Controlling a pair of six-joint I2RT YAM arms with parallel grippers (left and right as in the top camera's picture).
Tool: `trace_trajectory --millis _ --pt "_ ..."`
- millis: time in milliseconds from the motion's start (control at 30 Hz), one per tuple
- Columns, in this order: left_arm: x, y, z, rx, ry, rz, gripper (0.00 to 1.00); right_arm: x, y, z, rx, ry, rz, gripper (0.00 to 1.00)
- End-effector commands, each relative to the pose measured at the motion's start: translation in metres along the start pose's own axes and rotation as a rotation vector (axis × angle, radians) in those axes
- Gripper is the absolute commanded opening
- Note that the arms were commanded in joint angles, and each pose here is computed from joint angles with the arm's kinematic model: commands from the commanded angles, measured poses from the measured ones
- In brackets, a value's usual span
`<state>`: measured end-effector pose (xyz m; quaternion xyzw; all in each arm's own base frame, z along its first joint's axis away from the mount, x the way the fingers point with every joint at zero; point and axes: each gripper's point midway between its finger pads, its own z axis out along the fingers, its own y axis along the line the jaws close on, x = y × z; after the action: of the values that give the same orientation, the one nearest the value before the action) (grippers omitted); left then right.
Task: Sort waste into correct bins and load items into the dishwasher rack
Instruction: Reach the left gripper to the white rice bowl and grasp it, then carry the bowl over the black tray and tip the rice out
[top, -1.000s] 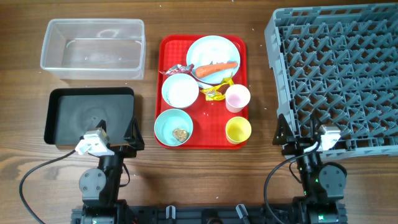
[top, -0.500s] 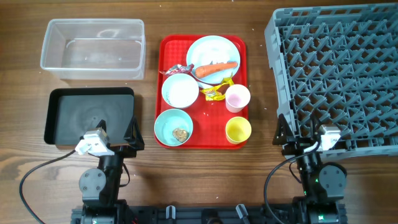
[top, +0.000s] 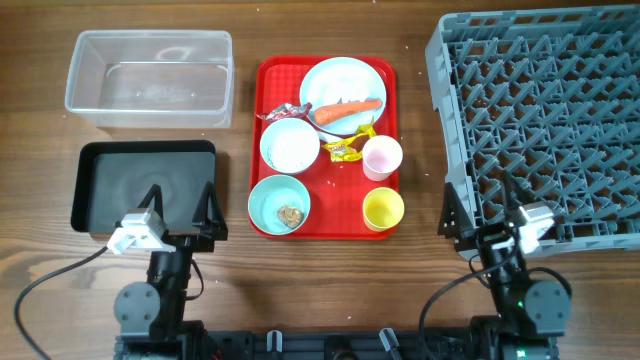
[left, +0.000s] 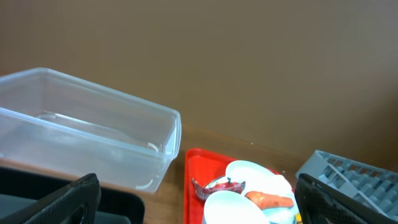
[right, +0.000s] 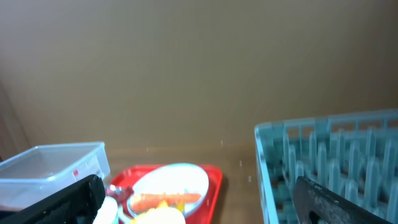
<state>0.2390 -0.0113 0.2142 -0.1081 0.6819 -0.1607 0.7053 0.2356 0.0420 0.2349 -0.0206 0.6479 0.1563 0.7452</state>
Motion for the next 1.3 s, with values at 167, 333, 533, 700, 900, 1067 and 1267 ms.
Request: trace_trajectory --millis 167,333,533,700,900,1067,1267 --pt "-0.069 -0.043 0.015 0.034 0.203 0.133 1.0 -0.094 0.043 0.04 -0.182 0.078 -0.169 1.0" --pt "-0.038 -0.062 0.076 0.077 0.628 0.042 1.0 -0.084 0.034 0.076 -0.131 0.492 -0.028 1.0" --pt "0.078 -0.076 0.109 0.075 1.091 0.027 1.0 -0.055 0.045 0.106 -0.247 0.693 0.096 1.0" --pt "0.155 -0.109 0.129 0.2 1.202 0.051 1.0 -0.022 0.038 0.12 -0.251 0.783 0.143 1.0" --pt "0.156 -0.151 0.147 0.11 1.01 0.37 0.95 0.0 0.009 0.129 -0.131 0.829 0.053 1.0" --pt "0.214 -0.135 0.144 0.049 1.107 0.447 0.59 0.004 0.003 0.128 -0.099 0.847 0.047 1.0" --pt "0.251 -0.12 0.144 0.021 1.168 0.464 0.4 0.005 0.003 0.126 -0.097 0.858 0.051 0.99"
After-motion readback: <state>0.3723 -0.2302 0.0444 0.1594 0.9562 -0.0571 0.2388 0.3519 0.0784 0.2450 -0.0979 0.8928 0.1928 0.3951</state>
